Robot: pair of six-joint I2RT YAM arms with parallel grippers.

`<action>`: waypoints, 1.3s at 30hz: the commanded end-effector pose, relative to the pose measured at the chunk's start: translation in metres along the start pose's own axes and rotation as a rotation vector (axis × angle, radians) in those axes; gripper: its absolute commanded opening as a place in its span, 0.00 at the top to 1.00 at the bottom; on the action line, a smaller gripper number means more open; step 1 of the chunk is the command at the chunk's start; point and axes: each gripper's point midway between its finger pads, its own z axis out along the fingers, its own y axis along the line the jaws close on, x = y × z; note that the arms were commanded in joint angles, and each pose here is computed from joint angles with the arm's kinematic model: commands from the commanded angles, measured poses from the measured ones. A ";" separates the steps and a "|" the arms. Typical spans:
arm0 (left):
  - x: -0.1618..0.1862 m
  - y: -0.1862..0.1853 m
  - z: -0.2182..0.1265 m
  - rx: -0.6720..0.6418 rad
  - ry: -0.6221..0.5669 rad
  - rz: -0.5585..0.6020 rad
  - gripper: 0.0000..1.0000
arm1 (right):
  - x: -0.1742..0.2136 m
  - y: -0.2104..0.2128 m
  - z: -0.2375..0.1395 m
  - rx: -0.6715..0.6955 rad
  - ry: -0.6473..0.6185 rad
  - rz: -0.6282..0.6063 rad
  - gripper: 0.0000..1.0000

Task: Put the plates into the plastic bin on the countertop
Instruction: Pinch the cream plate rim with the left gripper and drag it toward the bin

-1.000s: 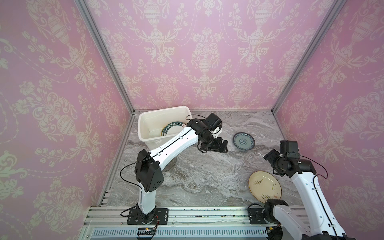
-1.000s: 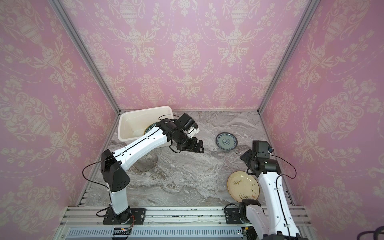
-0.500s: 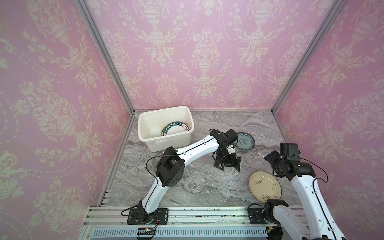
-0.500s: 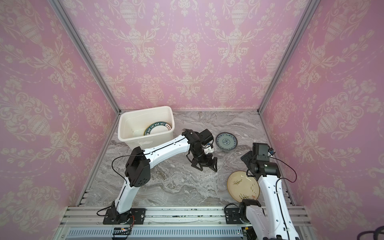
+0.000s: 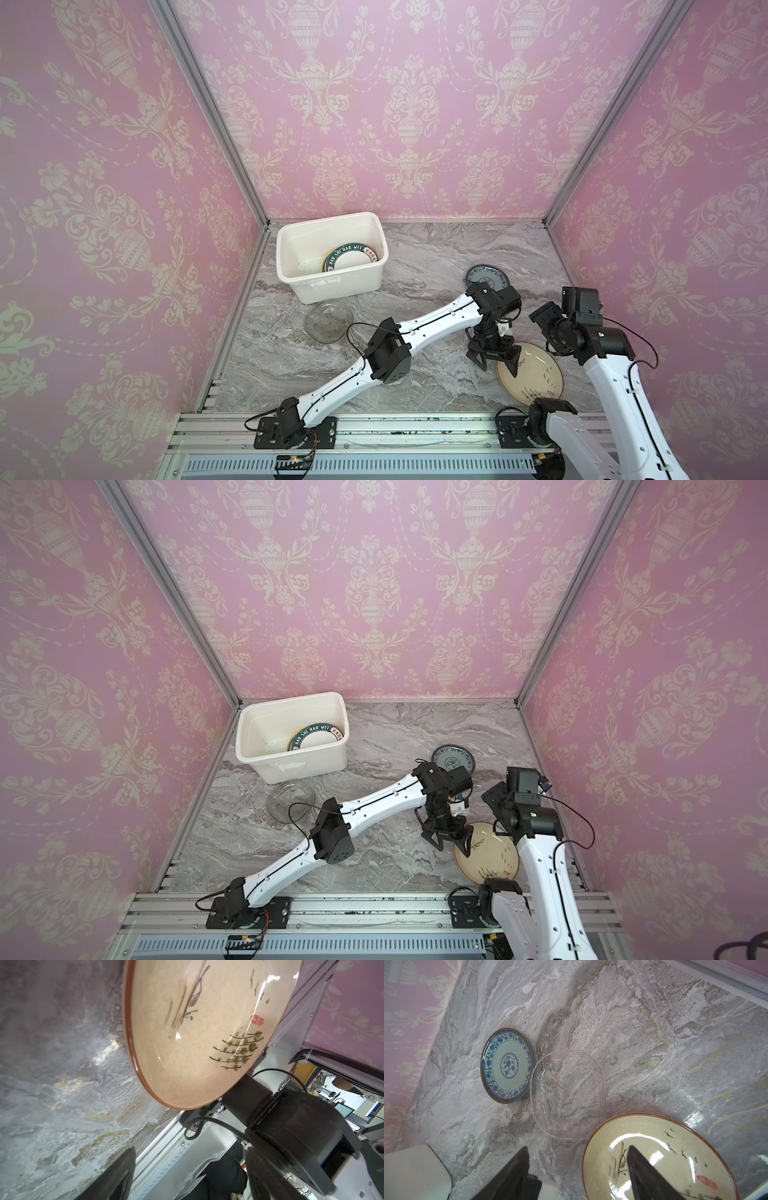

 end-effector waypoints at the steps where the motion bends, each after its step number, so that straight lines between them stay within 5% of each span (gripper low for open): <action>1: -0.008 0.017 -0.002 -0.006 0.009 -0.090 0.19 | 0.000 -0.007 -0.011 0.015 -0.007 0.001 0.25; 15: -0.049 0.024 0.016 0.063 -0.061 -0.199 0.38 | -0.009 0.002 -0.027 -0.008 -0.023 0.017 0.26; 39: -0.046 0.047 0.039 0.011 -0.007 -0.294 0.79 | -0.012 0.004 -0.030 -0.015 -0.033 0.045 0.27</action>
